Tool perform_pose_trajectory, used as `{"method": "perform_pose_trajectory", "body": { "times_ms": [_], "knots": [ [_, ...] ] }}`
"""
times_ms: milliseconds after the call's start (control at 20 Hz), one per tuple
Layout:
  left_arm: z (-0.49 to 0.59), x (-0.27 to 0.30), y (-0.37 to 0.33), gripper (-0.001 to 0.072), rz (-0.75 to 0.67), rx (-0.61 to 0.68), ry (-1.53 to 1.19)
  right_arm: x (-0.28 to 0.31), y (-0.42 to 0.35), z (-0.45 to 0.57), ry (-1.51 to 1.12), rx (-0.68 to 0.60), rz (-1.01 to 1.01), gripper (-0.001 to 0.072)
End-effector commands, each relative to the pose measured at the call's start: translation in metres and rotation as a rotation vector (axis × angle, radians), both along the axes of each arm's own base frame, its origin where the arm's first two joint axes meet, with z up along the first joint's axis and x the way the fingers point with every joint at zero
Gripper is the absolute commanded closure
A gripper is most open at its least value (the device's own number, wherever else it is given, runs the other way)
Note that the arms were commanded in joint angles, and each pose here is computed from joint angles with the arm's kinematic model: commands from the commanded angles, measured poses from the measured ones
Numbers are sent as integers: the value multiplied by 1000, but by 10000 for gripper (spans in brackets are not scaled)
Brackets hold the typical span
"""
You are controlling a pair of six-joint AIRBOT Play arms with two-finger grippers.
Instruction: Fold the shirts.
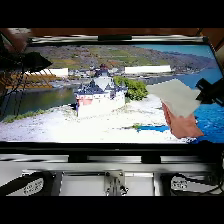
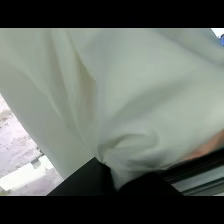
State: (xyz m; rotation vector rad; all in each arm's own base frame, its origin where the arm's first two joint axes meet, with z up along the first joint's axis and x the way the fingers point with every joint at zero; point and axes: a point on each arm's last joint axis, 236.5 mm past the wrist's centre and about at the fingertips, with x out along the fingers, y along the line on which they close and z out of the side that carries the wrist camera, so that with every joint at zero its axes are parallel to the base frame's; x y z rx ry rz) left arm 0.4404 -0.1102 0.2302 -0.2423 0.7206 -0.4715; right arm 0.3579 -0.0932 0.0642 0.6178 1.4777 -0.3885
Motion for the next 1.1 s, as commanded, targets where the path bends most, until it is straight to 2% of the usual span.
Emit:
{"method": "perform_pose_trajectory", "body": {
  "times_ms": [0, 150, 450, 500, 550, 600, 700, 850, 950, 1050],
  "knots": [
    [0, 0, 0, 679, -4, 5, -4, -54, 8, -38, 179, 14, -41, 664],
    [0, 0, 0, 679, -7, 10, -8, -86, 4, -59, 245, -35, -94, 664],
    [0, 1, 0, 679, -7, 10, -7, -93, 7, -75, 249, -36, -164, 650],
    [0, 1, 0, 679, -7, 10, -8, -92, 7, -75, 243, -39, -165, 566],
    [0, 1, 0, 679, -6, 9, -9, -93, 6, -75, 244, -42, -159, 293],
    [0, 2, 1, 679, -4, 8, -11, -96, 7, -74, 254, -37, -116, 163],
    [0, 2, 1, 679, -3, 8, -10, -109, -4, -63, 308, -79, -51, 163],
    [0, 2, 1, 679, -6, 11, -12, -112, -62, -10, 327, -320, 0, 163],
    [-5, 3, 1, 679, -16, 33, -11, -73, -95, 45, 132, -473, 3, 163],
    [-23, 6, 7, 680, -10, 131, 13, 7, -89, 113, -275, -513, 14, 163]
  ]
}}
